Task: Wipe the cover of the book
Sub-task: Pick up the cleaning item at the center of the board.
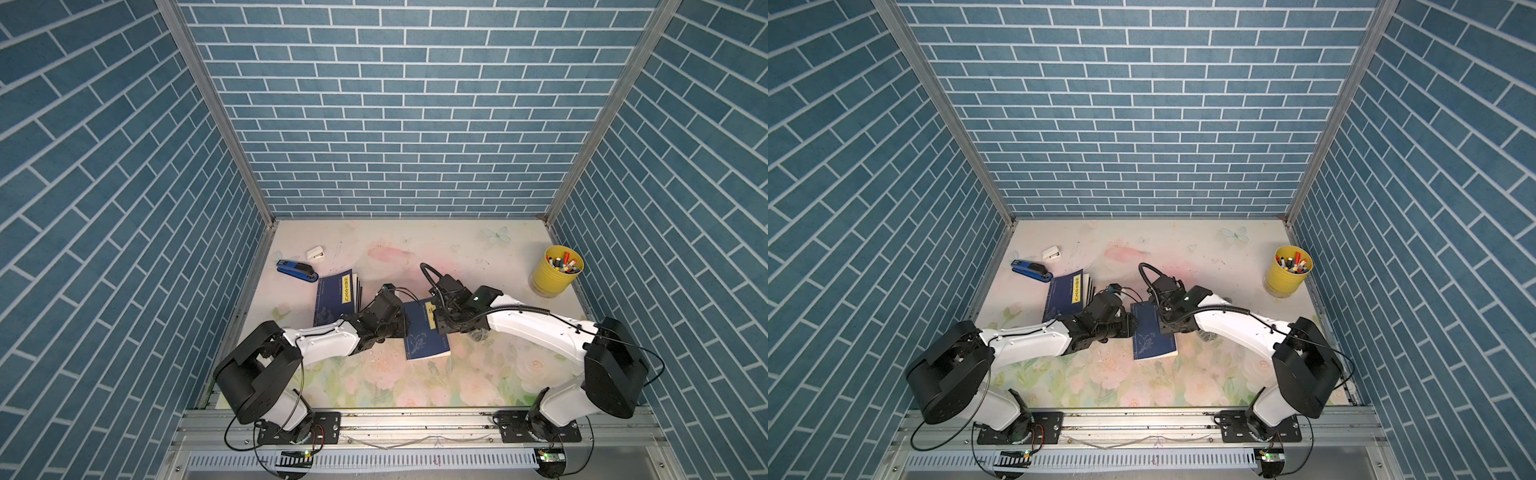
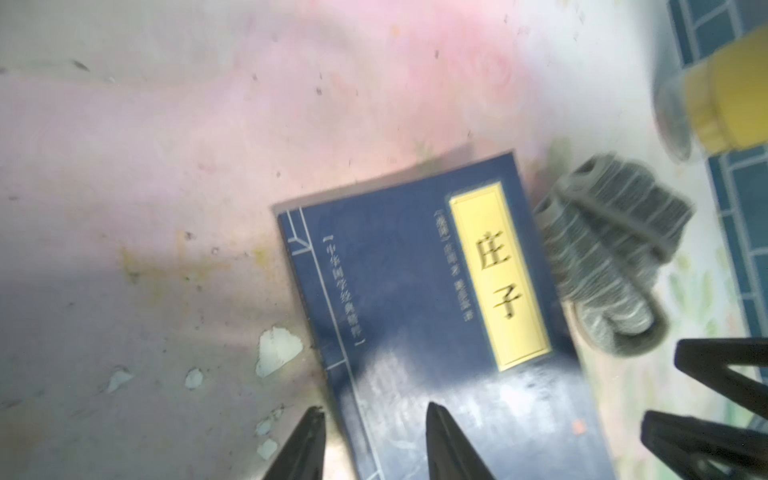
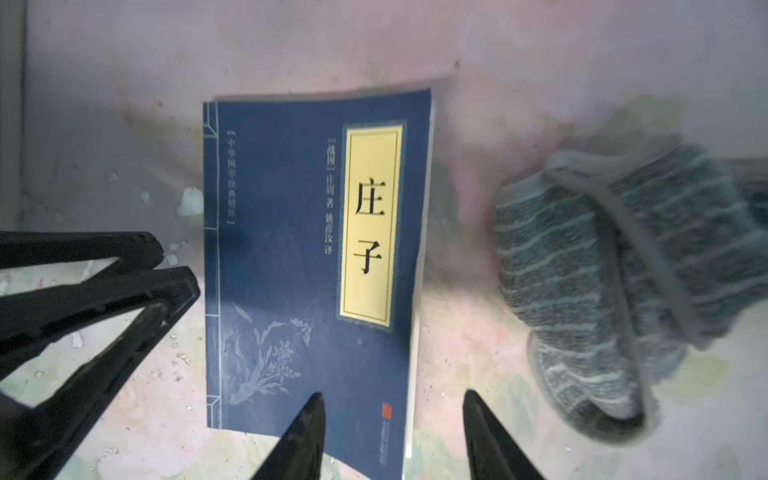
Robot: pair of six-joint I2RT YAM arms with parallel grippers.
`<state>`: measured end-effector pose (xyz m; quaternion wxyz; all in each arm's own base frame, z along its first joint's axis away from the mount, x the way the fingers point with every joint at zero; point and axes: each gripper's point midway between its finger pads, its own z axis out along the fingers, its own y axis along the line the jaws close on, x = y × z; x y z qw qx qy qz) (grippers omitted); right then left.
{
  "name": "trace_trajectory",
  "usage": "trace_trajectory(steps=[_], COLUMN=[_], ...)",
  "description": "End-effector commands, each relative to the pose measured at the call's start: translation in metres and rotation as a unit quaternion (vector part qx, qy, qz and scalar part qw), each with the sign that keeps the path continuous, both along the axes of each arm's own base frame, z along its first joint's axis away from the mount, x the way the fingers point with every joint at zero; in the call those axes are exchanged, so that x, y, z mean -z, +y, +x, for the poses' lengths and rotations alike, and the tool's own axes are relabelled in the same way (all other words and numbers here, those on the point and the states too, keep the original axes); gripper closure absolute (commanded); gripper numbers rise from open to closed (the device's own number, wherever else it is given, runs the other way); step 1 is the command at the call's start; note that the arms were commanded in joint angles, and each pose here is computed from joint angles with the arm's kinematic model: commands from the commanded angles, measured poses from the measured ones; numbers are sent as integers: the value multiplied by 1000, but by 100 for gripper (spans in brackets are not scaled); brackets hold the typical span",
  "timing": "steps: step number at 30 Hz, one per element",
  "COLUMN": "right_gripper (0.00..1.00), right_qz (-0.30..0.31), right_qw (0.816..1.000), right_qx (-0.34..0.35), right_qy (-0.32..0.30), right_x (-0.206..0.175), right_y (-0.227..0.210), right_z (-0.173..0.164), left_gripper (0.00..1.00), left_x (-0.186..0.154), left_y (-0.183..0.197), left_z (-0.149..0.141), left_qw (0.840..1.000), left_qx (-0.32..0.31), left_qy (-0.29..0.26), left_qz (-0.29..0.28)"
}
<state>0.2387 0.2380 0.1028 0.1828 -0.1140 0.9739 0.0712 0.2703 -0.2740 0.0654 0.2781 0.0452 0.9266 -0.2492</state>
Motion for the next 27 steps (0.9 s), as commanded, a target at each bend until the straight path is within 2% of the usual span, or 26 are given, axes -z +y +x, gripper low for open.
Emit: trace_trajectory(steps=[1,4,9,12,16,19,27], right_gripper=[41,36,16,14,12,12,12], right_qz=[-37,-28,-46,-66,-78,-84,-119], right_qw=[999,998,999,997,995,995,992], right_qx=[26,50,13,-13,-23,-20,0], right_qy=[-3,2,10,31,51,57,50], right_x=[-9,-8,1,14,32,41,48], right_y=[-40,-64,-74,-71,-69,-70,-85], right_z=[6,15,29,34,41,45,62], left_gripper=[43,34,31,26,8,5,4], left_x=[-17,-30,-44,-53,-66,-75,-87], left_y=[9,14,18,22,27,35,62], left_z=[8,9,9,8,4,2,8], left_qw=[999,999,998,998,996,995,992], left_qx=[-10,-16,-8,-7,-3,-8,-29], left_qy=[-28,-43,-53,-64,-82,-93,-110], left_qz=[23,17,20,24,18,23,50])
